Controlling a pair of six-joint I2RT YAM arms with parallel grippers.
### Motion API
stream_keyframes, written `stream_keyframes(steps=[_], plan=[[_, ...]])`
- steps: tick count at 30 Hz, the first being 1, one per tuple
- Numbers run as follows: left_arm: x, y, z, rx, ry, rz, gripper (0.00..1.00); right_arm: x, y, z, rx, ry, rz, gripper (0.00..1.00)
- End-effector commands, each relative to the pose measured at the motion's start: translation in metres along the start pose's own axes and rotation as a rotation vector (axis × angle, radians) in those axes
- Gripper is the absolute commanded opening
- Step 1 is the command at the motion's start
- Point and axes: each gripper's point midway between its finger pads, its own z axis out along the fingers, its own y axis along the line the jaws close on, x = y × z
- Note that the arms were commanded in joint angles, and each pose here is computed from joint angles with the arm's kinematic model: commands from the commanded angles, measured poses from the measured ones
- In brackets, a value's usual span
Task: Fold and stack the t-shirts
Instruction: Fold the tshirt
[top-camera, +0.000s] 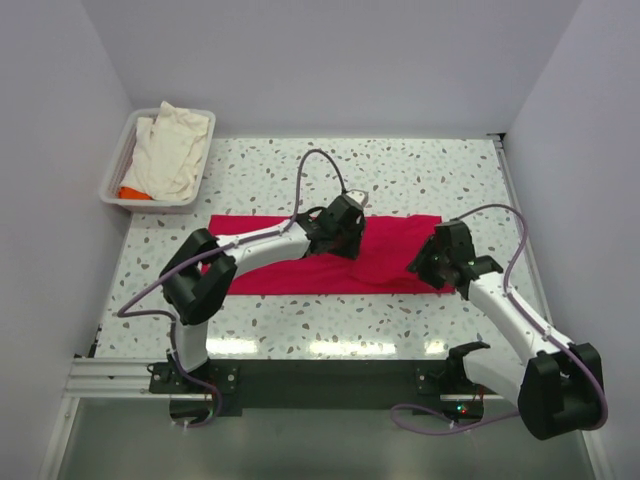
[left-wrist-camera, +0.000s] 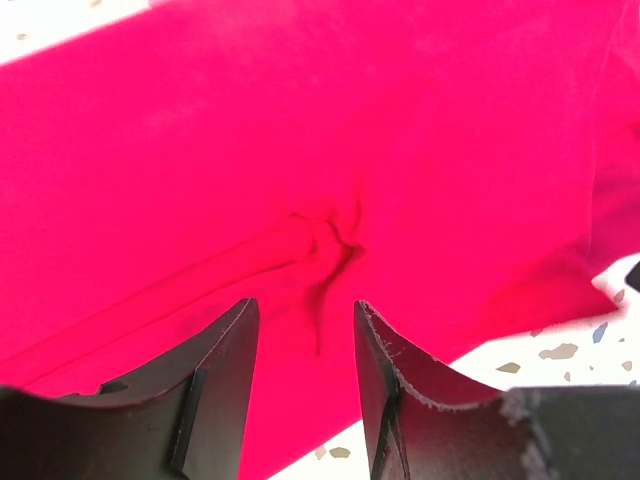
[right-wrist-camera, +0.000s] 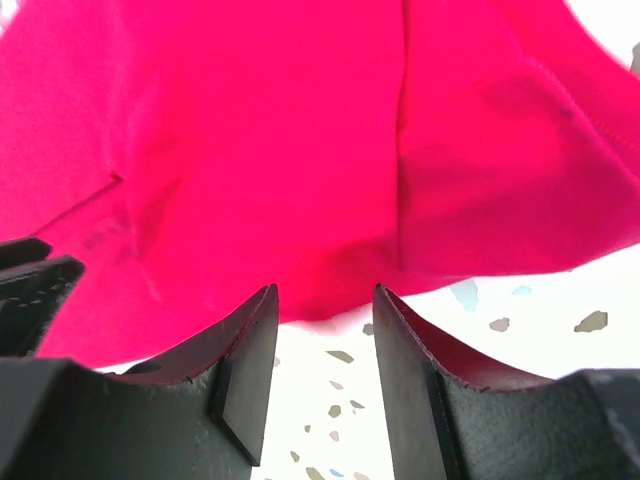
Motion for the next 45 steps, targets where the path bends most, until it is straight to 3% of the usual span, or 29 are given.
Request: stream_keyframes(steps=[1, 10, 20, 36, 45], plan=[[-0.031, 0.009, -0.032, -0.013, -0.095, -0.021, 0.48, -0.025, 0.017, -0.016, -0.018, -0.075, -0.031, 0.46], [-0.006, 0.078, -0.056, -0.146, -0.135, -0.192, 0.46, -0.035, 0.043, -0.004, -0.004, -0.118, -0.07, 0.45], [0.038, 0.139, -0.07, -0.321, -0.127, -0.248, 0.45, -0.052, 0.025, 0.041, 0.166, -0.111, -0.034, 0.43], [0.076, 0.153, -0.039, -0.368, -0.032, -0.24, 0.41, -0.077, 0.014, 0.09, 0.268, -0.043, 0.009, 0.42], [0.041, 0.165, -0.083, -0.452, -0.156, -0.296, 0.48, -0.093, 0.02, 0.087, 0.279, -0.057, -0.023, 0.43]])
